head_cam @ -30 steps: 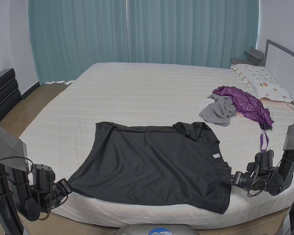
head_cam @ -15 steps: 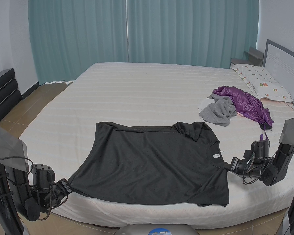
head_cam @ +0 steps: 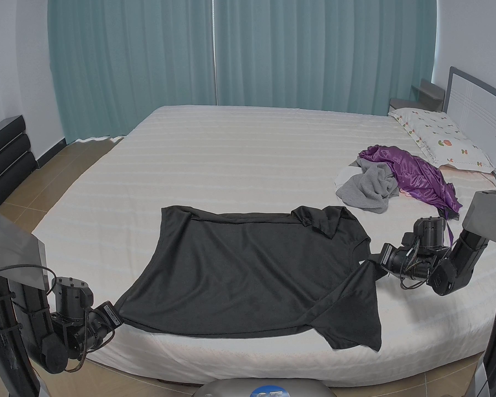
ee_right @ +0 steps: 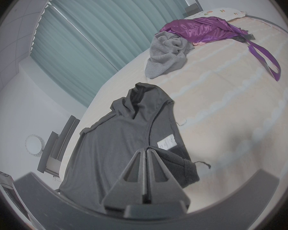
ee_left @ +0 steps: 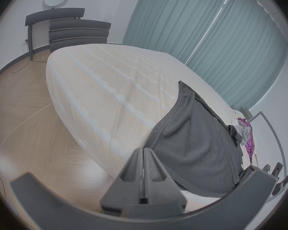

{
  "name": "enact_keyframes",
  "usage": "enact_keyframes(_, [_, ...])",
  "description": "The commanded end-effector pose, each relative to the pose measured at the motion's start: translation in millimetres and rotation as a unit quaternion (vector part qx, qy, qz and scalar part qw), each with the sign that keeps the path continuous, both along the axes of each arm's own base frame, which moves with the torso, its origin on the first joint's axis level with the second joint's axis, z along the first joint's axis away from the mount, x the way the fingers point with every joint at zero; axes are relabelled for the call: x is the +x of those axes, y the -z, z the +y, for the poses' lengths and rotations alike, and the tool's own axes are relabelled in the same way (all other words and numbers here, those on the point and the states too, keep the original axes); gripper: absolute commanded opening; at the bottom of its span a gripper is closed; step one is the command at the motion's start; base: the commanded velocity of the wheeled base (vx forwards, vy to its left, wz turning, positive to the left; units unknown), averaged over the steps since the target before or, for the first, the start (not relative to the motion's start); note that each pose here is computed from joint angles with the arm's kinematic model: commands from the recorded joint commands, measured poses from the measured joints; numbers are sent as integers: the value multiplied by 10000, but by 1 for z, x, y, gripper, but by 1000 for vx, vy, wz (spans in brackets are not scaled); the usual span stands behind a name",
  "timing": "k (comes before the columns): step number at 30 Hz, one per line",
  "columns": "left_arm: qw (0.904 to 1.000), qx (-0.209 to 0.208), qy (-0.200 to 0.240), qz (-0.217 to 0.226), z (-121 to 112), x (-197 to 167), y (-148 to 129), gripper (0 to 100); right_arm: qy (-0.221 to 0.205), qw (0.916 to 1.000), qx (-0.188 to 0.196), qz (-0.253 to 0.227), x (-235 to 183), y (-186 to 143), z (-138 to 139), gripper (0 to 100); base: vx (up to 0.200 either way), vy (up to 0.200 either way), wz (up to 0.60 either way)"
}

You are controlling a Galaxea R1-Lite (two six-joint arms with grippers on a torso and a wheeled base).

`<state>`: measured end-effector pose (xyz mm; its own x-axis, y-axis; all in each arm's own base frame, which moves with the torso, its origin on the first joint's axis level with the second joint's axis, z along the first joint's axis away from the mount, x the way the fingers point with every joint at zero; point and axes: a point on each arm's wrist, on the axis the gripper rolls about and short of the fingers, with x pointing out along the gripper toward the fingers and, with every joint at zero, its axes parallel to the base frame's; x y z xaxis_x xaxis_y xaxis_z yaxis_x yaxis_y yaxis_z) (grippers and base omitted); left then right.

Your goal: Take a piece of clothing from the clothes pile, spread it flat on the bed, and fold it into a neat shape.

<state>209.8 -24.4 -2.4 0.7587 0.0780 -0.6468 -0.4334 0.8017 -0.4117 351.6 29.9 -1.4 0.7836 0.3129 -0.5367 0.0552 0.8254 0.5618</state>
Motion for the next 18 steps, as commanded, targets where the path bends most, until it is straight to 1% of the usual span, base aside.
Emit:
enact_keyframes(1, [10000, 6, -8, 70, 0, -2, 2, 0, -23, 10000, 1, -24, 11, 9, 2, 0, 0, 0, 0])
enact_keyframes(3, [10000, 6, -8, 70, 0, -2, 2, 0, -23, 10000, 1, -24, 11, 9, 2, 0, 0, 0, 0])
enact_keyframes(4, [10000, 7, -8, 77, 0, -3, 2, 0, -23, 9999, 7, -116, 17, 9, 3, 0, 0, 0, 0])
enact_keyframes(8, [10000, 5, -8, 62, 0, -2, 1, 0, -73, 9999, 0, -88, 16, 10, 6, 0, 0, 0, 0])
enact_keyframes(9, [10000, 5, -8, 62, 0, -2, 1, 0, -89, 9999, 0, -88, 16, 10, 7, 100, 0, 0, 0])
enact_keyframes(13, [10000, 7, -8, 77, 0, -3, 2, 0, -56, 9999, 21, -152, 11, 3, 4, 100, 0, 0, 0])
enact_keyframes(18, [10000, 6, -8, 70, 0, -2, 2, 0, 35, 9998, 26, -169, -5, -12, -5, 100, 0, 0, 0])
